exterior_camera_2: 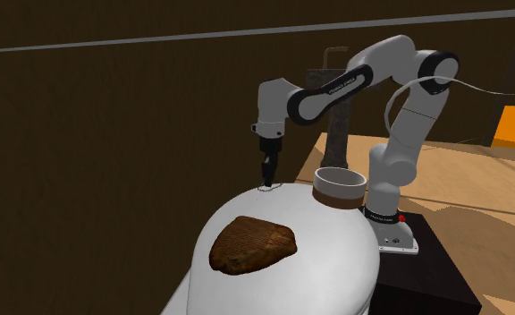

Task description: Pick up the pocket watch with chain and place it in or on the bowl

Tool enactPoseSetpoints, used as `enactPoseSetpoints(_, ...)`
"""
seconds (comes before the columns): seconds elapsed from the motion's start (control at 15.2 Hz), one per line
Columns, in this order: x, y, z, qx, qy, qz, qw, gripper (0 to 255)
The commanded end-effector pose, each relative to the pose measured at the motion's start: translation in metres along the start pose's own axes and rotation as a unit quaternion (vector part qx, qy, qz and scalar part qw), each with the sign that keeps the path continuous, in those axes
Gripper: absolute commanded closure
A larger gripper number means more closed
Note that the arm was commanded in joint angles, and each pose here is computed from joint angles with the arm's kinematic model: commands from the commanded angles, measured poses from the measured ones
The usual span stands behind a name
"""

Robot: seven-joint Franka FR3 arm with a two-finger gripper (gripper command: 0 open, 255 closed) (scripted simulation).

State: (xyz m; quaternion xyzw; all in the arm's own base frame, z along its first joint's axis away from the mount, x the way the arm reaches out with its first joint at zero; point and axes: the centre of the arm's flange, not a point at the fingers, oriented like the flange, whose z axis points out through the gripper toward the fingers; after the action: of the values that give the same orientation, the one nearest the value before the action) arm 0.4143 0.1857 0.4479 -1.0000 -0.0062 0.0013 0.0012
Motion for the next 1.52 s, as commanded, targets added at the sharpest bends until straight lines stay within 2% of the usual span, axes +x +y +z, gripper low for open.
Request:
enactPoseSetpoints(0.0,0.001,-0.001,-0.01,0.0,0.0,0.0,1.0,255)
enactPoseSetpoints(1.32,0.0,-0.001,-0.114,0.0,0.0,0.0,1.0,255)
enactPoseSetpoints(1.45,-0.025,0.007,-0.114,0.0,0.0,0.0,1.0,255)
